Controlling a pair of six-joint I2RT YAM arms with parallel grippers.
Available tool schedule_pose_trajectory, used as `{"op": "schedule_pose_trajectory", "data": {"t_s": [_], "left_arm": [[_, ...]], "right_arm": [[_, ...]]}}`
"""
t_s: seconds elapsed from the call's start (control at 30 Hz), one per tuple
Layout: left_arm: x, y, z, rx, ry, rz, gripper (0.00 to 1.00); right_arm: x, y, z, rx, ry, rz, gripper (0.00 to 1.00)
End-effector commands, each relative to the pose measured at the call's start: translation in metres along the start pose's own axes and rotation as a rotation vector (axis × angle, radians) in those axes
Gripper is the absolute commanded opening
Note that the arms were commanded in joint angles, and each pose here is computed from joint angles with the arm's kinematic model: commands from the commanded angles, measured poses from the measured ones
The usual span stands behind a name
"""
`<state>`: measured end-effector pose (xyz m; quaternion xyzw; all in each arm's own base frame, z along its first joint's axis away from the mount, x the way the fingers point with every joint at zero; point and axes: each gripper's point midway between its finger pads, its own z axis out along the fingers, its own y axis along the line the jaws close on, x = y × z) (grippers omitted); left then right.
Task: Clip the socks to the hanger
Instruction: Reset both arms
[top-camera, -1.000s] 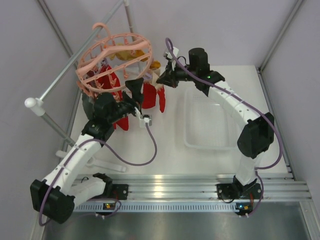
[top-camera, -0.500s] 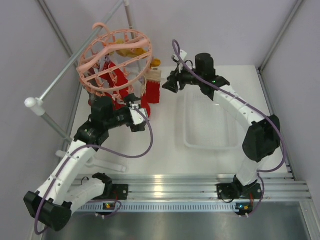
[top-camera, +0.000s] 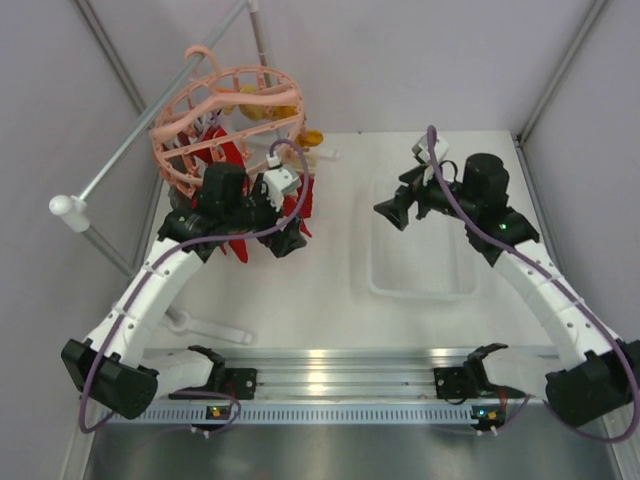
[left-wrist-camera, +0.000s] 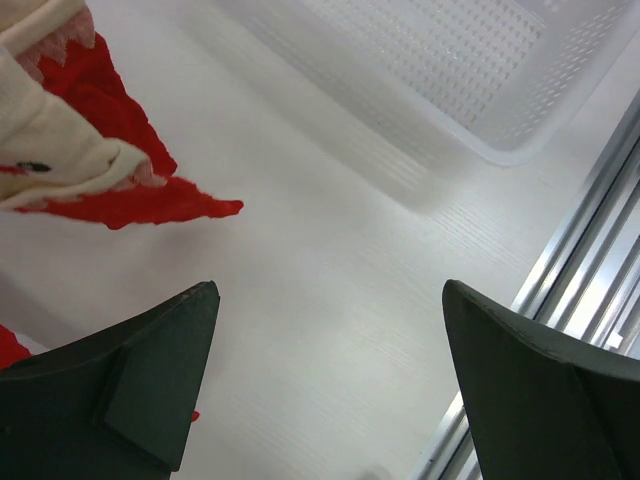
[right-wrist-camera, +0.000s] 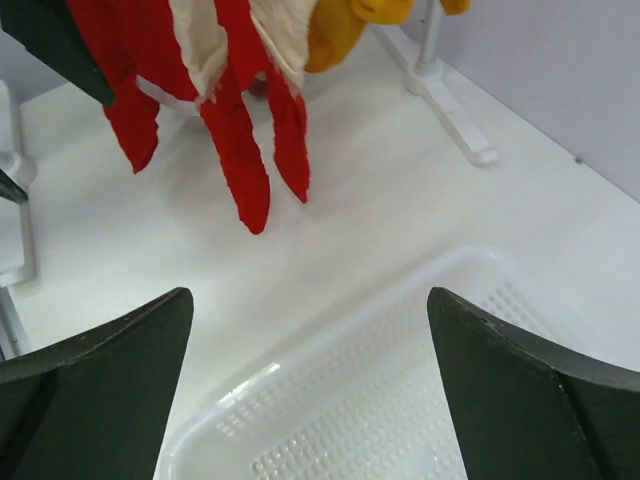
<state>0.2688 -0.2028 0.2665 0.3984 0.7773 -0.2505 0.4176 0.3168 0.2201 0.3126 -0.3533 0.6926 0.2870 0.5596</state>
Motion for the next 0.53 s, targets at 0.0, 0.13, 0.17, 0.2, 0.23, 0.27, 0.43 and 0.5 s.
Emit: {"op": "schedule_pose_trajectory", "data": {"t_s": [0.0, 0.13, 0.17, 0.2, 0.23, 0.27, 0.43, 0.5], "left_arm": [[-0.006, -0.01, -0.016, -0.016, -0.039, -0.065, 0.98], [-0.012, -0.007, -0.028, -0.065, -0.083, -0.042, 0.98], [-0.008, -0.007, -0.028, -0.07, -0.089, -0.026, 0.98], [-0.009, -0.01, -0.03, -0.063, -0.105, -0.012, 0.98], [-0.016, -0.014, -0.039, -0.068, -0.158, 0.02, 0.98], [-0.009, -0.017, -0.037, -0.06, -0.156, 0.013, 0.98], [-0.001, -0.019, -0.045, -0.08, -0.167, 0.017, 0.98], [-0.005, -0.018, -0.048, -0.091, -0.171, 0.023, 0.98]], "right_arm": [[0.014, -0.006, -0.04, 0.096, -0.003, 0.008, 1.0], [0.03, -0.004, -0.069, 0.139, -0.014, 0.03, 1.0], [0.031, -0.001, -0.073, 0.137, -0.023, 0.041, 1.0], [0.028, 0.002, -0.08, 0.142, -0.042, 0.035, 1.0], [0.037, 0.001, -0.084, 0.153, -0.032, 0.054, 1.0], [0.039, 0.003, -0.086, 0.147, -0.036, 0.065, 1.0], [0.037, 0.011, -0.097, 0.149, -0.074, 0.062, 1.0], [0.035, 0.01, -0.099, 0.15, -0.08, 0.062, 1.0]]}}
